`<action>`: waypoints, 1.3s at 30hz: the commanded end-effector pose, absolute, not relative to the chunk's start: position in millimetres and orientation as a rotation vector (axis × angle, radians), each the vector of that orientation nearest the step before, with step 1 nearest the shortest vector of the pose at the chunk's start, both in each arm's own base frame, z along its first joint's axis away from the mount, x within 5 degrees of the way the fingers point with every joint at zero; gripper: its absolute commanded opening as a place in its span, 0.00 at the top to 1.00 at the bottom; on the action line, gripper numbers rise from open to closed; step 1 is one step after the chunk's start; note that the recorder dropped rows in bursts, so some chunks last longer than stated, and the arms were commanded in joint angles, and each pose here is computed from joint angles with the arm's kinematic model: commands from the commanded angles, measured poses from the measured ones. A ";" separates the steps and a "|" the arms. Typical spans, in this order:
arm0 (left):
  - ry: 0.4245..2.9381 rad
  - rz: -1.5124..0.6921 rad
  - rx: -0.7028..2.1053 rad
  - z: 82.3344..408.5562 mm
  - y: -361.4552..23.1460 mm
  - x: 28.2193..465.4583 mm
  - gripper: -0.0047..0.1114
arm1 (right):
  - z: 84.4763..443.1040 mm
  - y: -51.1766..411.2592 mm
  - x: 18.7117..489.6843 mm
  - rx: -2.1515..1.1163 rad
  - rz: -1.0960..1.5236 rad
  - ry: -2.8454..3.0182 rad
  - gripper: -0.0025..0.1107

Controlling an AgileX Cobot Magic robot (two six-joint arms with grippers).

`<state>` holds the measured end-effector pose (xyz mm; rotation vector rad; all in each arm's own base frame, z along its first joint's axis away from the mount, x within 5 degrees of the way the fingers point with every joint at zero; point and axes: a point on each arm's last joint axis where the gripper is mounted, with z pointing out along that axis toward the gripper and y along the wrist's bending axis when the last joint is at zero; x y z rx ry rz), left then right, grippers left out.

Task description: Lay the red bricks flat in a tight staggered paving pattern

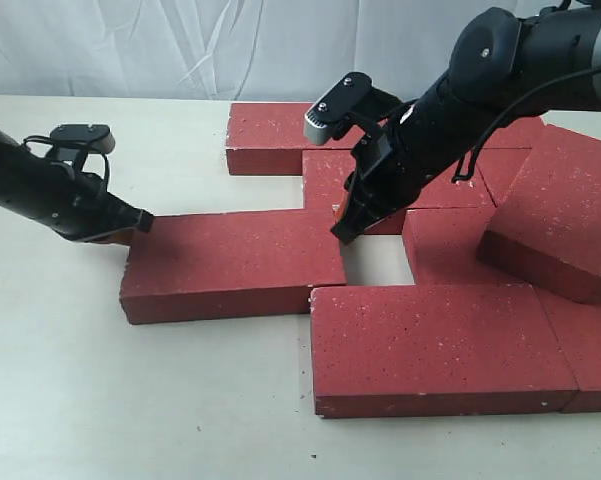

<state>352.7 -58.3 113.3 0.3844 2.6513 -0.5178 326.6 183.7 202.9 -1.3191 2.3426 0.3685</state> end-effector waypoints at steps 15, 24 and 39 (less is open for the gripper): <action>2.582 -0.404 0.455 109.5 -95.0 361.1 0.96 | 202.2 183.6 325.3 -1.335 0.374 2.335 0.99; 2.646 -0.618 0.412 126.1 -55.5 354.1 0.96 | 202.4 183.7 325.8 -1.331 0.370 2.332 0.99; 2.640 -0.549 0.502 111.0 -97.9 352.7 0.96 | 202.4 183.7 326.0 -1.326 0.370 2.334 0.99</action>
